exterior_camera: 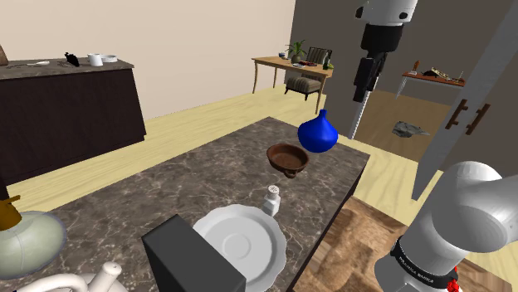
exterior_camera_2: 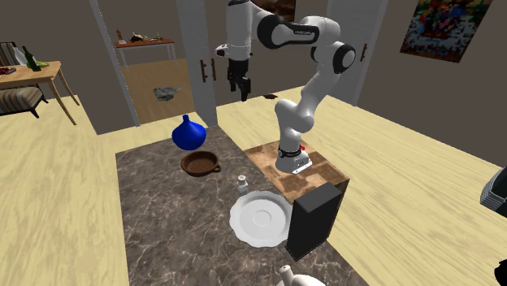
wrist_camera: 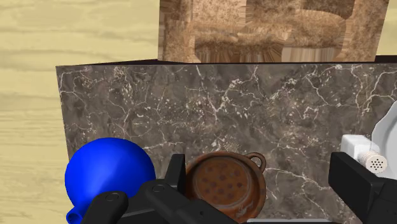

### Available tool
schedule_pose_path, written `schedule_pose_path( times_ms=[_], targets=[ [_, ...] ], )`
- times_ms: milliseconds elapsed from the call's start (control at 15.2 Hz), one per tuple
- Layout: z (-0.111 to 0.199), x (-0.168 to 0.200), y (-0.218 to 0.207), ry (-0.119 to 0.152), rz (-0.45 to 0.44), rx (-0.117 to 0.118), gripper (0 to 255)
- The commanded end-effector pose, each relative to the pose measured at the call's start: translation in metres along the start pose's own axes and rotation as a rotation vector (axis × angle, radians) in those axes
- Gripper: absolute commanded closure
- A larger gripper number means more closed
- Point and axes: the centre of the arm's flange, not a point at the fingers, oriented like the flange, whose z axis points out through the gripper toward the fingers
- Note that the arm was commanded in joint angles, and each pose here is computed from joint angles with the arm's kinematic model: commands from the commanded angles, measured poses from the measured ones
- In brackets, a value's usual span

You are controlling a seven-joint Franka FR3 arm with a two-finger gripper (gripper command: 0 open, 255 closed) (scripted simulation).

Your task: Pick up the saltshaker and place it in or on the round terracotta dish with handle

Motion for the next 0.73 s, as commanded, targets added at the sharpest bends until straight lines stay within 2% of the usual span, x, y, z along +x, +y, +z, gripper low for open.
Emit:
schedule_pose_path(
  times_ms=[0,660],
  targets=[
    [0.000,0.000,0.000,0.000,0.000,0.000,0],
    [0.092,0.055,-0.067,-0.028,0.005,0.089,0]
  ],
)
